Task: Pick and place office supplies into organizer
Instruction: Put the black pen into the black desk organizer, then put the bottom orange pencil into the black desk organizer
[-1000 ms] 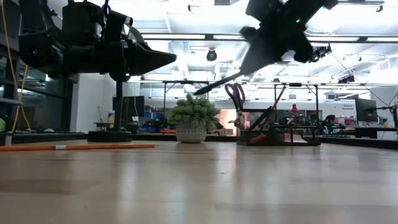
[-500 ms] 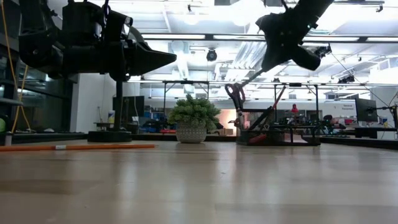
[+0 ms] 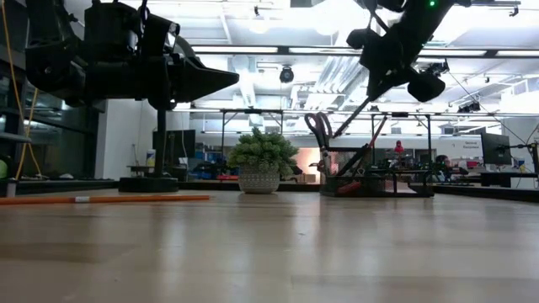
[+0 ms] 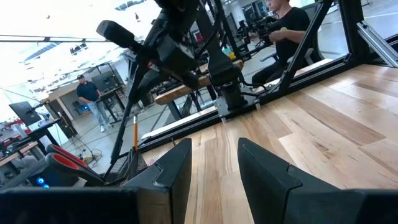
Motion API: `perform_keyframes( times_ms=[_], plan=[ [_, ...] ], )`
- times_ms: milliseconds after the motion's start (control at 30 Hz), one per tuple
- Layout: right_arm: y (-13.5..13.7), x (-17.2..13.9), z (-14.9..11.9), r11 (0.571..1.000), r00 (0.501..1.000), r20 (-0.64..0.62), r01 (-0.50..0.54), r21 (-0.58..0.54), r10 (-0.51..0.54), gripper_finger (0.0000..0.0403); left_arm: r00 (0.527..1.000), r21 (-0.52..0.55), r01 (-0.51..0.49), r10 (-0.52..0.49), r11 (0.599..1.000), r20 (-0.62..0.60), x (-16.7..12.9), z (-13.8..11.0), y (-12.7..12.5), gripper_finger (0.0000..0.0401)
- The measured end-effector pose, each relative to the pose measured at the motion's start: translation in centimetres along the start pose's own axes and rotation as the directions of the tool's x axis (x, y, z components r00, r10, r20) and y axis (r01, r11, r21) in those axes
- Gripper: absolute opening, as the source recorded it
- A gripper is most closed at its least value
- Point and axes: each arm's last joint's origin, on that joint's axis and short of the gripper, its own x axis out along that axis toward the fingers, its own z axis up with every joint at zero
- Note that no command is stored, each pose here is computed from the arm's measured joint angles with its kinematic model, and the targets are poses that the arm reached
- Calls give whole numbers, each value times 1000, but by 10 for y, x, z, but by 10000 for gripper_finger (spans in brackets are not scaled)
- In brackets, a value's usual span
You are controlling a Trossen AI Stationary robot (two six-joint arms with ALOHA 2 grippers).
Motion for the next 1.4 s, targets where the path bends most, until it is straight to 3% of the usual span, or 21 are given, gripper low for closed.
perform_keyframes(
  times_ms=[367,733,1133,1400],
  plan=[
    [-2,12,-8,997,999,-7,-52,-64,51,27,1000,0,0,0,1000,0,0,0,0,117],
    [3,39,3,977,992,-52,-122,-172,115,35,1000,0,0,0,1000,0,0,0,0,117],
    [-1,47,12,975,996,-31,-84,-207,79,91,1000,0,-1,1,1000,0,0,0,0,117],
    [-9,47,13,990,996,-89,-6,-142,-7,123,1000,0,0,0,1000,0,0,0,0,117]
  ],
)
